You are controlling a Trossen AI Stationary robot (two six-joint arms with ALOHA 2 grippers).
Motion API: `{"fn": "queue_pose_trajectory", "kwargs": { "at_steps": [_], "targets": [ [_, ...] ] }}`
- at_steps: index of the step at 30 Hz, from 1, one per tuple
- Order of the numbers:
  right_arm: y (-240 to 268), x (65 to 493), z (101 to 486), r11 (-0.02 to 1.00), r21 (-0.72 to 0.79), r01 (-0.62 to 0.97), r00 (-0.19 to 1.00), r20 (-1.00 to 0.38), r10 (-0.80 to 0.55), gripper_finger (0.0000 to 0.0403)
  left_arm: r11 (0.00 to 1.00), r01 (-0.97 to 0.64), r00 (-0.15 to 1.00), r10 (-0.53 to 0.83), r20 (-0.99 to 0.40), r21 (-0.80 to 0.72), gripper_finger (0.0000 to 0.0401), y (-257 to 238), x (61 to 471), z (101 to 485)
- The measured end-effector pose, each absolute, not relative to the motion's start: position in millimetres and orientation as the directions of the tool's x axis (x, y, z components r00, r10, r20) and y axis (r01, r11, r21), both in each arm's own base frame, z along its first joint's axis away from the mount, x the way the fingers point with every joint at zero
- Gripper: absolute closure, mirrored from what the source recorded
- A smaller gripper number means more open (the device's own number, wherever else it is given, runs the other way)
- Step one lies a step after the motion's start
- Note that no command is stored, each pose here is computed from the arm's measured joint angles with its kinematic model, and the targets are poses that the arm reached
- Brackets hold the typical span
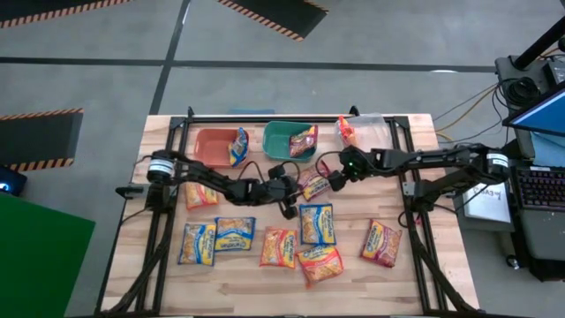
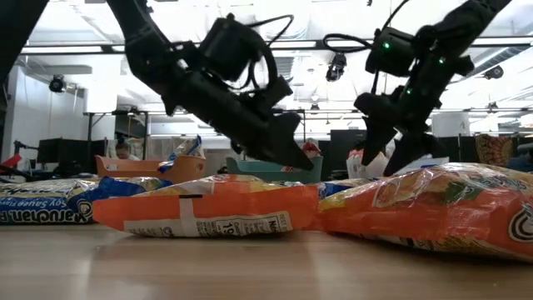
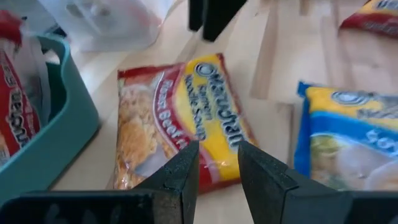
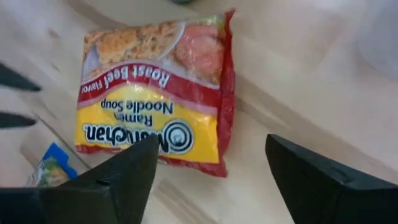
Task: Sort Maruchan noodles
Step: Put the red noodle pack into the green bin
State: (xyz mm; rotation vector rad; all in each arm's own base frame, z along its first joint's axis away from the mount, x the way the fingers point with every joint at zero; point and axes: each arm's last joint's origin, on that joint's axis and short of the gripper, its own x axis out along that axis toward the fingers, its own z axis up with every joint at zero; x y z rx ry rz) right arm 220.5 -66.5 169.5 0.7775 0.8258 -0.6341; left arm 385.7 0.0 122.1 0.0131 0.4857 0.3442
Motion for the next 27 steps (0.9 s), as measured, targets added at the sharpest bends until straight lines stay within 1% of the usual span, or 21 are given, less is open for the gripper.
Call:
{"fn": "queue_pose_trajectory", "kwargs": {
  "at_steps": [6,11,19,24,27],
  "targets": [
    [-66,215,153,0.549,0.405,0.731,0.591,-0.779,-0.212,0.0095,0.937,-0.337,0.805,0.337,-0.488,0.091,0.0307,5,386,110],
    [-66,209,141,0.531,0.455,0.715,0.641,-0.730,-0.237,0.0096,0.936,-0.340,0.797,0.338,-0.501,0.090,0.0307,5,384,107],
    [-65,205,134,0.532,0.504,0.681,0.702,-0.657,-0.276,0.0095,0.927,-0.367,0.784,0.354,-0.509,0.078,0.0307,12,383,106],
    [-64,198,126,0.504,0.524,0.686,0.706,-0.645,-0.291,0.0094,0.921,-0.382,0.776,0.363,-0.516,0.074,0.0307,17,382,105],
    [-63,194,121,0.496,0.508,0.705,0.689,-0.658,-0.306,0.0094,0.920,-0.385,0.774,0.366,-0.517,0.075,0.0307,18,382,104]
  ]
}}
